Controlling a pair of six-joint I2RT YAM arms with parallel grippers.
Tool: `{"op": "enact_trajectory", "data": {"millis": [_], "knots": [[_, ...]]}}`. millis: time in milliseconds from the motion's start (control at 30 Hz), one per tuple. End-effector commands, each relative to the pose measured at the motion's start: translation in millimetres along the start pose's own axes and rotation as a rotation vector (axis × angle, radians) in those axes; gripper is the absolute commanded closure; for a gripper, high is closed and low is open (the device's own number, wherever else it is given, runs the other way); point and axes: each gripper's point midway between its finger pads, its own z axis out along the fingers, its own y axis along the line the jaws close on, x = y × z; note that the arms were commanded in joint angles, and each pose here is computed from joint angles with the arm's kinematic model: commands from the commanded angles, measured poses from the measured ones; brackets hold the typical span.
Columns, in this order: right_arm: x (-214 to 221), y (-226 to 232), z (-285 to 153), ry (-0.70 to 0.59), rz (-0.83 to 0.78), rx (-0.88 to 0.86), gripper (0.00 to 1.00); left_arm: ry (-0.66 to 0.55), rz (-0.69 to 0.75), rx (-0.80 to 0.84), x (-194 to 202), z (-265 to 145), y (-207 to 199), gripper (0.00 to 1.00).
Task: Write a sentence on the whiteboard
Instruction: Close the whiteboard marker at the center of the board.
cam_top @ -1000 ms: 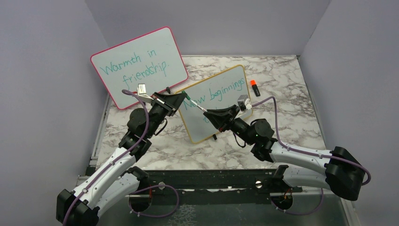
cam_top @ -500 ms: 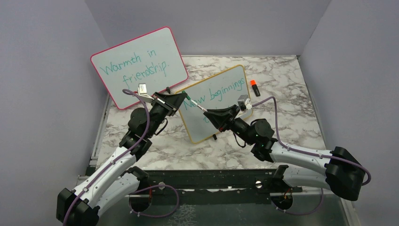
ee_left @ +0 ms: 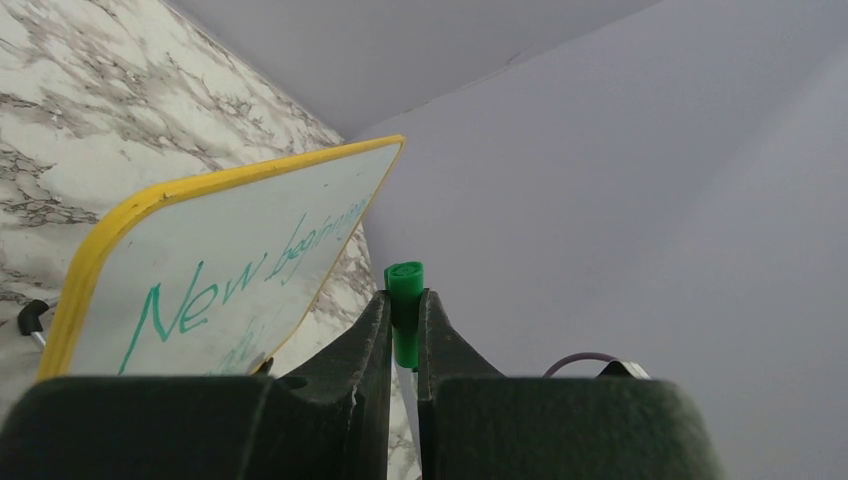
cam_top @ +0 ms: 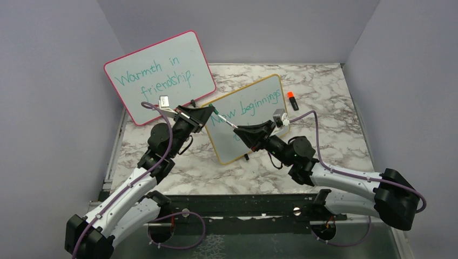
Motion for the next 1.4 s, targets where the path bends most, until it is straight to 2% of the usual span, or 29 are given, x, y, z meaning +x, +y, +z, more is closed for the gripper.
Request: {"op": "enact_trajectory", "data": {"millis": [0, 467, 800, 1367], "knots": [[-23, 9, 2, -0.067, 0.011, -0.018, 0.99, -0.02, 0.005, 0.056, -8, 1, -22, 1.0], [-17, 1, 6, -0.053, 0.011, 0.022, 1.0, -0.003, -0.011, 0.071, -5, -1, -26, 1.0], [-13, 8, 8, -0.033, 0.004, -0.022, 1.0, -0.011, -0.029, 0.064, -6, 0, -25, 1.0], [-23, 0, 9, -0.083, 0.013, 0.029, 1.0, 0.02, -0.028, 0.067, 0, 0, -24, 1.0]]}}
